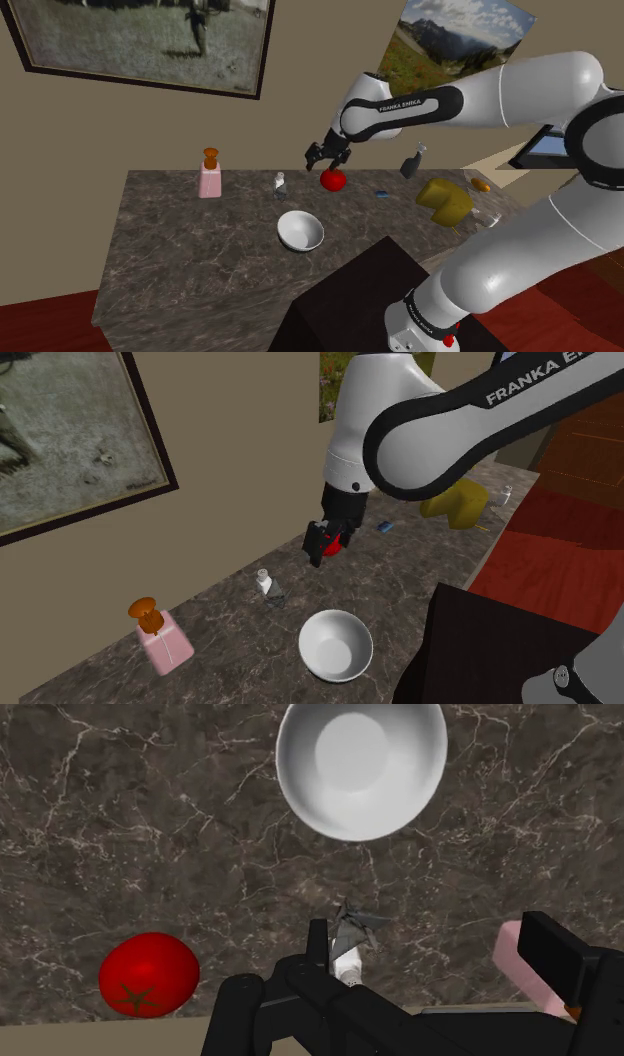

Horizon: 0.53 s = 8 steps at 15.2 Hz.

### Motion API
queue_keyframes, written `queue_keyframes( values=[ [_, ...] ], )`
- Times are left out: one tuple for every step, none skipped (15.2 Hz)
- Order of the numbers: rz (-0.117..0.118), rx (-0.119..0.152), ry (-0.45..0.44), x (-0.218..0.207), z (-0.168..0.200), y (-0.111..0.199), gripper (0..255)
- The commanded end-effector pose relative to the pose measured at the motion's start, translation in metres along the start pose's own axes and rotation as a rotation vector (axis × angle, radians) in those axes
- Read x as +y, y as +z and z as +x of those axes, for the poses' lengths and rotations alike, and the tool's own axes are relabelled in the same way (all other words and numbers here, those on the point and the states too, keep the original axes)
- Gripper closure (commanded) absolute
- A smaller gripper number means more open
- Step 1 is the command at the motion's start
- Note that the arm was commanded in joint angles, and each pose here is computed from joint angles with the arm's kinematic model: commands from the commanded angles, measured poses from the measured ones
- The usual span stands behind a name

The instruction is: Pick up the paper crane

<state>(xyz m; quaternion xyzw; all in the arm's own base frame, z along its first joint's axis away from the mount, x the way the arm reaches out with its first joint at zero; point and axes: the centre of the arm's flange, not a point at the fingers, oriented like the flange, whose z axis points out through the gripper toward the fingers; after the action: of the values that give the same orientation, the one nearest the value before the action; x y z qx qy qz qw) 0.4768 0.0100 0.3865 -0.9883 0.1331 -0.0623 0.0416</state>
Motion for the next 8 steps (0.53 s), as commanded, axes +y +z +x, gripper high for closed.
queue_keyframes(
  values=[
    [0.002,0.003,0.014,-0.002,0.015,0.023,0],
    [0.002,0.004,0.020,-0.002,0.022,0.035,0],
    [0.003,0.005,0.027,-0.002,0.028,0.046,0],
    [0.003,0.006,0.034,-0.002,0.035,0.058,0],
    [0.004,0.007,0.040,-0.001,0.041,0.069,0],
    [0.005,0.008,0.047,-0.001,0.048,0.081,0],
    [0.005,0.009,0.053,-0.001,0.054,0.092,0],
    [0.006,0.010,0.060,0.000,0.061,0.103,0]
  ],
)
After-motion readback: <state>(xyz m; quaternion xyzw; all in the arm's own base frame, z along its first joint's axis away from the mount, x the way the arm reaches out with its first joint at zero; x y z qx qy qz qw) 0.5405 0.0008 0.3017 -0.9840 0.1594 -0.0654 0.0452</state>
